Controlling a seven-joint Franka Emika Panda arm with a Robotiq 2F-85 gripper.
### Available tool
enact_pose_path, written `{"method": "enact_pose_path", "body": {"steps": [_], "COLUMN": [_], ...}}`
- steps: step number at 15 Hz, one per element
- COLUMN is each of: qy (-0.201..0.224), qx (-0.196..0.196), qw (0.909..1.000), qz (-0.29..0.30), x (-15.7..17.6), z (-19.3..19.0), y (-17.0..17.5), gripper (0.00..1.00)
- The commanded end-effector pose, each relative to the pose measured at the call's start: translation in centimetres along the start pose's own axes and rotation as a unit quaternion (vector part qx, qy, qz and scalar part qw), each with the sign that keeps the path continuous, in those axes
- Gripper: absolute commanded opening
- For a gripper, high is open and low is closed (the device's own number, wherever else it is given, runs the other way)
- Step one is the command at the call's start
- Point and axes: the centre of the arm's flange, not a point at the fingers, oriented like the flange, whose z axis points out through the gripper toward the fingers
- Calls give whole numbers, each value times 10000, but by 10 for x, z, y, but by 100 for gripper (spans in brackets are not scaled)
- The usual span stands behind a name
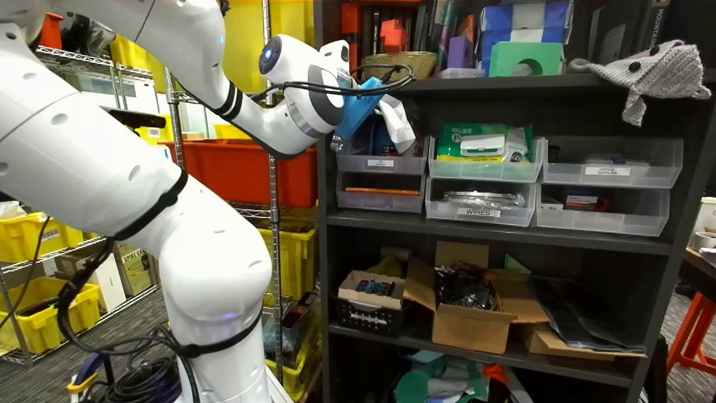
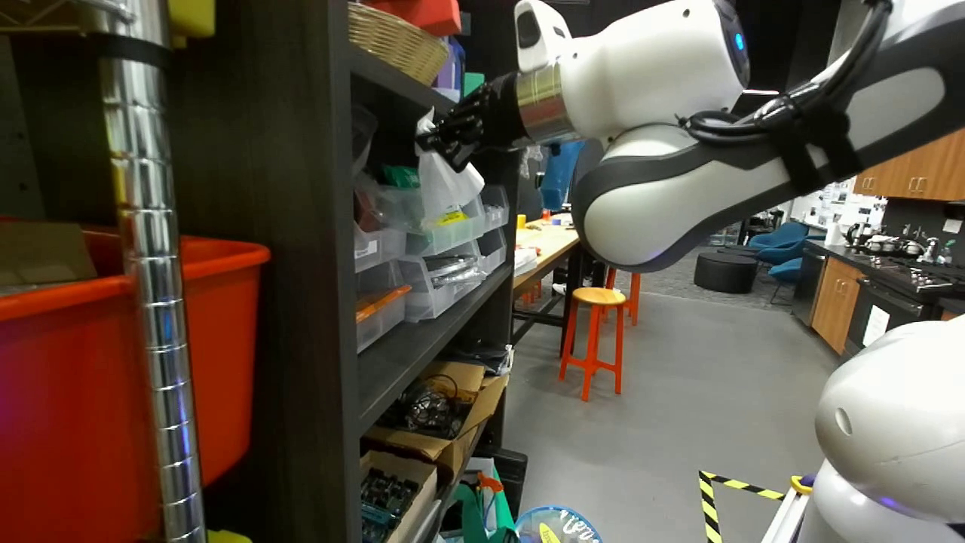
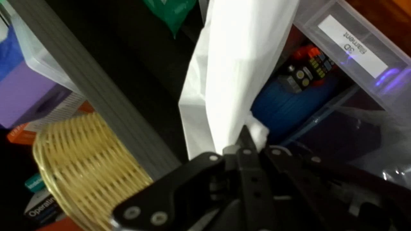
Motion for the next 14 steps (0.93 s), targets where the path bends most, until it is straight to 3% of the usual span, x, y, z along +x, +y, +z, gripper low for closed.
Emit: {"method": "enact_pose_path", "body": {"steps": [1,9,14], "qy": [-285,-1063,-1359], "qx": [-207,-453,-422], "qw": [9990,9855,9773], "qz": [268,1242,1570], "x": [-33,-95,-103], "z": [18,38,62], "y": [27,107,143], "gripper": [1,1,1]}}
